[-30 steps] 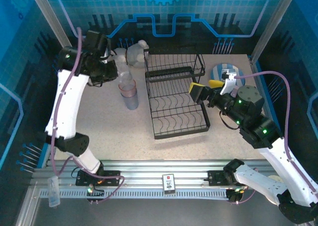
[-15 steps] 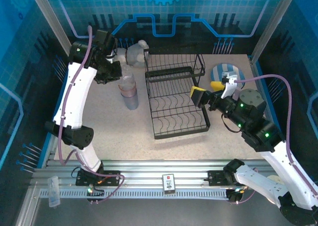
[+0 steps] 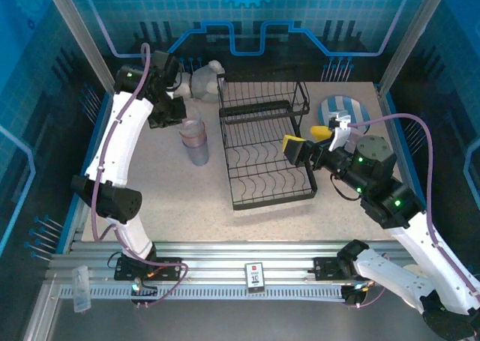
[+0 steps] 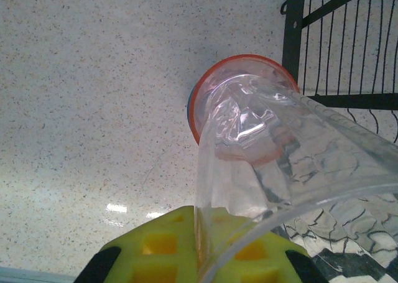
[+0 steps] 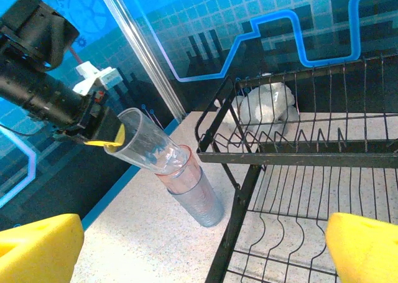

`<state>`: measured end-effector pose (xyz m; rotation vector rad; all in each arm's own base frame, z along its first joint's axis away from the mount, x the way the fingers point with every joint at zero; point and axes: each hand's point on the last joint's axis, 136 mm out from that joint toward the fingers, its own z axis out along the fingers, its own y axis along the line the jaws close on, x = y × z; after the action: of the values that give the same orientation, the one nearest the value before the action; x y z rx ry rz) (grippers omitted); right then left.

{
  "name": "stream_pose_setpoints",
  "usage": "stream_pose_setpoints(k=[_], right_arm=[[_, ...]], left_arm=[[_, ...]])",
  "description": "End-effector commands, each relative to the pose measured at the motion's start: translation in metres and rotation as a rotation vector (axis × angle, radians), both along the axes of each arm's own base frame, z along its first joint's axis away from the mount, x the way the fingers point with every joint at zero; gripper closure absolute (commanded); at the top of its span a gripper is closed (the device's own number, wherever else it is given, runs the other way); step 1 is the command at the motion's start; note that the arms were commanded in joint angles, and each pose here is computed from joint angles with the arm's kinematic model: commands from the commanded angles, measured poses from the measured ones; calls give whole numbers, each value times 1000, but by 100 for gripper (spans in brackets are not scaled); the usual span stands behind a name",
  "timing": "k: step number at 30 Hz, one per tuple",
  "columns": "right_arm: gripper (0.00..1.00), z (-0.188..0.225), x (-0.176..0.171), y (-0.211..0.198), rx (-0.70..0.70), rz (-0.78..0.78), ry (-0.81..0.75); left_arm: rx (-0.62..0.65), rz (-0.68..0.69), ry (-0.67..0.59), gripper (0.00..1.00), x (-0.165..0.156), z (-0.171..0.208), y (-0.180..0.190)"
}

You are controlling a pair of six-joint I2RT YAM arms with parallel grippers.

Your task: Unload the mixed dishes from the dish rack

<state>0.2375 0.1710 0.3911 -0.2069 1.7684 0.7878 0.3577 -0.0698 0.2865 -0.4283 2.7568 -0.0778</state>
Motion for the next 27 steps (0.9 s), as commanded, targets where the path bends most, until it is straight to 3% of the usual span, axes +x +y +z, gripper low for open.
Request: stream_pose_setpoints(k=[1,11,16,22,26,27], right_arm=[[0,11,-6,4,25,27,-34],[0,8,-8,1,35,17,-24],[0,10,-10,-4,30,3,-33],[0,11,-12,-5,26,1,-37],[0,14,-12,-8,19,-10,-54],[0,15,-12,-9,14,-16,-62]], left_arm=[[12,-9,-3,100,7,-8,4],[3,-3,40,100,15,-37,3],[-12,-3,48,87,16,-41,0],[-14,-7,0,61,16,-26,2],[-28,-9,-48,34,14,-6,1],[-37,-9,-71,23,13,2,1]])
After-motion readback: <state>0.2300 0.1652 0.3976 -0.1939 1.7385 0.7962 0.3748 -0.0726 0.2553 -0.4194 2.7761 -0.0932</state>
